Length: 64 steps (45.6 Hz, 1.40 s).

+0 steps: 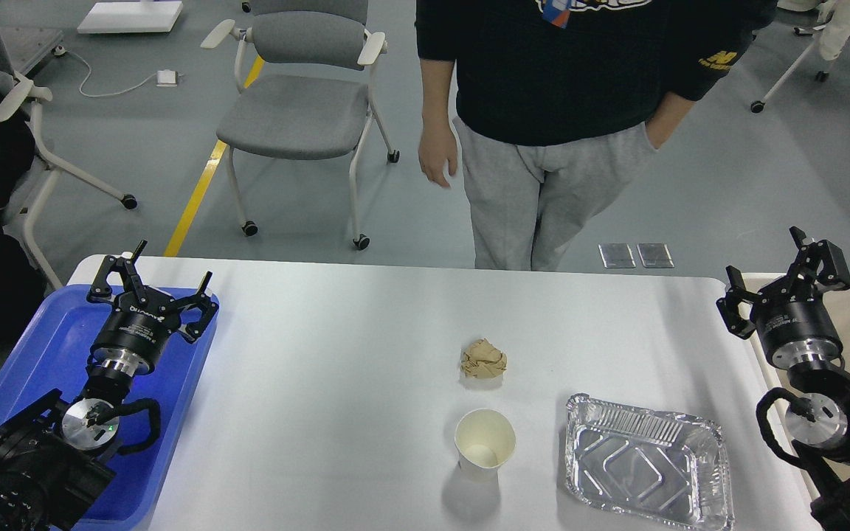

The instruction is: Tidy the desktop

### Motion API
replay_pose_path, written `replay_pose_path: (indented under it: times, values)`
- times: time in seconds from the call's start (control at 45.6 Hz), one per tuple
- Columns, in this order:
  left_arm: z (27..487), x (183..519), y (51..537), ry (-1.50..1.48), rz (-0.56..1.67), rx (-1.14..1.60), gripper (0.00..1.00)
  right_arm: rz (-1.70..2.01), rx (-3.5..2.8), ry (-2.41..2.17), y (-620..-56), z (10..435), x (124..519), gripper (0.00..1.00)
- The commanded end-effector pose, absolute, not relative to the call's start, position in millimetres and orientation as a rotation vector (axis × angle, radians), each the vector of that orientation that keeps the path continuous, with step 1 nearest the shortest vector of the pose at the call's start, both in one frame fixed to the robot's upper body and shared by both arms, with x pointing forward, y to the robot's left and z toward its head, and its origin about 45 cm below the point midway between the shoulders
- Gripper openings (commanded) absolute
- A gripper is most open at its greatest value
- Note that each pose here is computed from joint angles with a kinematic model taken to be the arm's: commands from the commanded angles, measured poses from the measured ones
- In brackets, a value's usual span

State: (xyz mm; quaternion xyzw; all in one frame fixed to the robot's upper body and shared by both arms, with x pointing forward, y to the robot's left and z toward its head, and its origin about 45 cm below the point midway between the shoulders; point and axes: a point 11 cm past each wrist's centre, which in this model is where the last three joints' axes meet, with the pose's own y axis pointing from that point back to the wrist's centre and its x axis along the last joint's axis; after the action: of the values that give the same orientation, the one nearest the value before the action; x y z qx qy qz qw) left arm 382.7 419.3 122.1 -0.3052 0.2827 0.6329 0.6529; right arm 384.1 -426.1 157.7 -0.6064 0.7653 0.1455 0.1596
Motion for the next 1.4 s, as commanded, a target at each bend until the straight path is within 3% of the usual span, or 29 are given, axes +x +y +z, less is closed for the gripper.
replay_pose_path:
  times: [0.0, 0.285, 0.527, 0.571, 0.812, 0.944, 1.207, 1.382]
  values:
    - [122, 383, 419, 0.644, 1.433, -0.688, 1.0, 0.415, -1.736, 2.183, -424, 158, 385, 1.0]
    - [122, 383, 418, 0.643, 1.435, -0.691, 1.0, 0.404, -1.739, 2.194, -425, 164, 389, 1.0]
    - [123, 383, 419, 0.641, 1.434, -0.691, 1.0, 0.301, -2.312, 2.069, -371, 241, 407, 1.0]
    - [123, 383, 419, 0.641, 1.434, -0.691, 1.0, 0.115, -2.667, 1.968, -344, 266, 394, 1.0]
    - [122, 383, 419, 0.642, 1.436, -0.692, 1.0, -1.182, -3.436, 1.404, -294, 274, 355, 1.0]
    - [122, 383, 418, 0.644, 1.435, -0.692, 1.0, -1.411, -3.605, 1.022, -268, 258, 346, 1.0]
    - [122, 383, 418, 0.642, 1.433, -0.692, 1.0, -2.162, -3.432, -0.216, -177, 221, 331, 1.0]
    - [122, 383, 418, 0.643, 1.433, -0.691, 1.0, -2.288, -3.301, -0.462, -136, 207, 333, 1.0]
